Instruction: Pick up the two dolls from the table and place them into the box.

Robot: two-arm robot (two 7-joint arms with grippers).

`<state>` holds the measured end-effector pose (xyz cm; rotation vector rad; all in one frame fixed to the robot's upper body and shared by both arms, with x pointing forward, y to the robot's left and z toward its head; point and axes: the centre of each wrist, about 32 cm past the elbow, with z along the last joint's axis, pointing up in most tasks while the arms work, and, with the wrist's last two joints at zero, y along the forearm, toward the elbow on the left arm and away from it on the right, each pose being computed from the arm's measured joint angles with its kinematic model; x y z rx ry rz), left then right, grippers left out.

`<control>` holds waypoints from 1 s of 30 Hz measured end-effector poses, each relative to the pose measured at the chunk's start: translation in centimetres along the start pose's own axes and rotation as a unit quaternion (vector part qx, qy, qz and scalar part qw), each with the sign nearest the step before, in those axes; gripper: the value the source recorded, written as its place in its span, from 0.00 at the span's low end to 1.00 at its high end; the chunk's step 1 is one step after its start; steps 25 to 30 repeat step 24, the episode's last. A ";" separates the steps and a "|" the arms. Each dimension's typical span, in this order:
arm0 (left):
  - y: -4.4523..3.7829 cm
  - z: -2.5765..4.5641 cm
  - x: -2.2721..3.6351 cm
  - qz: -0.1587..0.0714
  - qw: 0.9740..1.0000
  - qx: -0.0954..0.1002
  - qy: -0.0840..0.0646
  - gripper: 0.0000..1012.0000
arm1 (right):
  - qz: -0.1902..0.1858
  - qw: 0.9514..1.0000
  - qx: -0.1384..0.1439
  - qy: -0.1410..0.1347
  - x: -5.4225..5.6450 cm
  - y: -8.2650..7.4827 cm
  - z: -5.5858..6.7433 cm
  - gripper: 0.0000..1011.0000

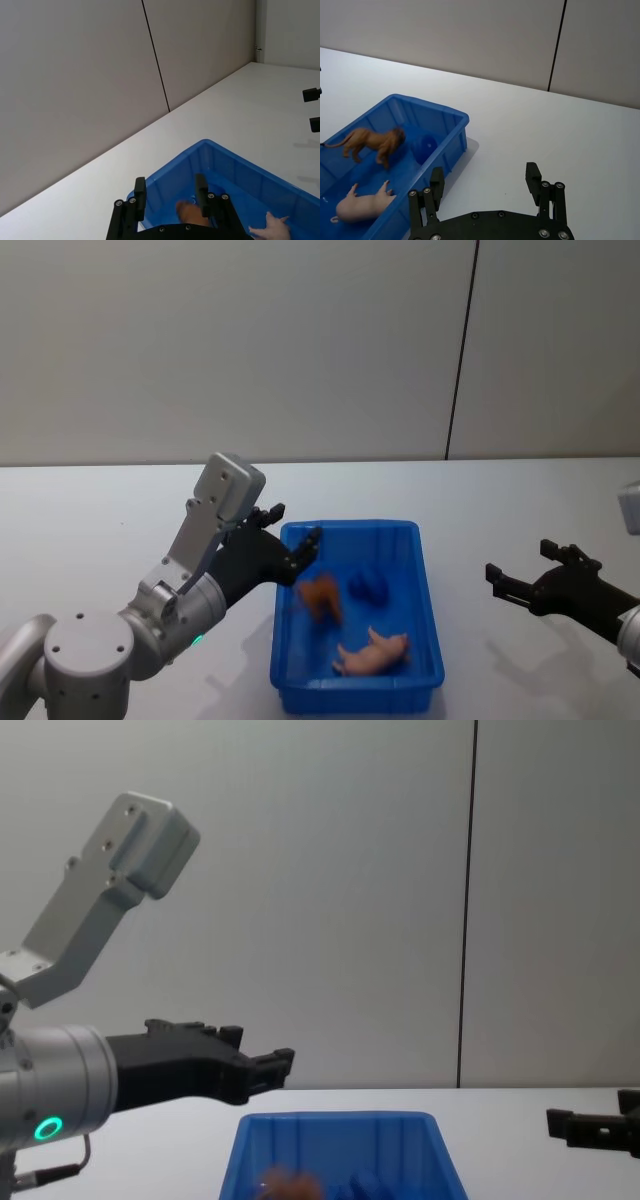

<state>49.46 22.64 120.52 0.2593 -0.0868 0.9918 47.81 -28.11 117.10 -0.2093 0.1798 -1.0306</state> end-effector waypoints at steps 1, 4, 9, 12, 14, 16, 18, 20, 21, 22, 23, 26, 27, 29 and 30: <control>-0.06 0.04 -0.02 -0.001 1.000 -0.001 0.000 0.59 | 0.000 1.000 0.000 0.000 0.0 0.0 0.0 0.99; -0.27 0.17 -0.11 -0.004 1.000 -0.005 -0.001 0.69 | 0.000 1.000 0.000 0.000 0.0 0.0 0.0 0.99; -0.52 0.33 -0.21 -0.005 1.000 -0.012 -0.002 0.82 | 0.000 1.000 0.000 0.000 0.0 0.0 0.0 0.99; -0.57 0.40 -0.23 -0.004 1.000 -0.016 -0.002 0.90 | 0.000 1.000 0.000 0.000 0.0 0.0 0.0 0.99; -0.59 0.42 -0.23 -0.004 1.000 -0.018 -0.003 0.96 | 0.000 1.000 0.000 0.000 0.0 0.0 0.0 0.99; -0.60 0.45 -0.22 -0.002 1.000 -0.020 -0.003 0.99 | 0.000 1.000 0.000 0.000 0.0 0.0 0.0 0.99; -0.61 0.47 -0.22 -0.001 1.000 -0.022 -0.003 0.99 | 0.000 1.000 0.000 0.000 0.0 0.0 0.0 0.99; -0.61 0.49 -0.21 0.000 1.000 -0.024 -0.003 0.99 | 0.000 1.000 0.000 0.000 0.0 0.0 0.0 0.99; -0.62 0.50 -0.21 0.000 1.000 -0.024 -0.003 0.99 | 0.000 1.000 0.000 0.000 0.0 0.0 0.0 0.99; -0.62 0.50 -0.21 0.001 1.000 -0.024 -0.003 0.99 | 0.000 1.000 0.000 0.000 0.0 0.0 0.0 0.99; -0.62 0.51 -0.21 0.001 1.000 -0.025 -0.003 0.99 | 0.000 1.000 0.000 0.000 0.0 0.0 0.0 0.99; -0.63 0.52 -0.21 0.002 1.000 -0.026 -0.003 0.99 | 0.000 1.000 0.000 0.000 0.0 0.0 0.0 0.99; -0.63 0.52 -0.21 0.002 1.000 -0.026 -0.003 0.99 | 0.000 1.000 0.000 0.000 0.0 0.0 0.0 0.99; -0.63 0.52 -0.21 0.002 1.000 -0.026 -0.003 0.99 | 0.000 1.000 0.000 0.000 0.0 0.0 0.0 0.99; -0.63 0.52 -0.21 0.002 1.000 -0.026 -0.003 0.99 | 0.000 1.000 0.000 0.000 0.0 0.0 0.0 0.99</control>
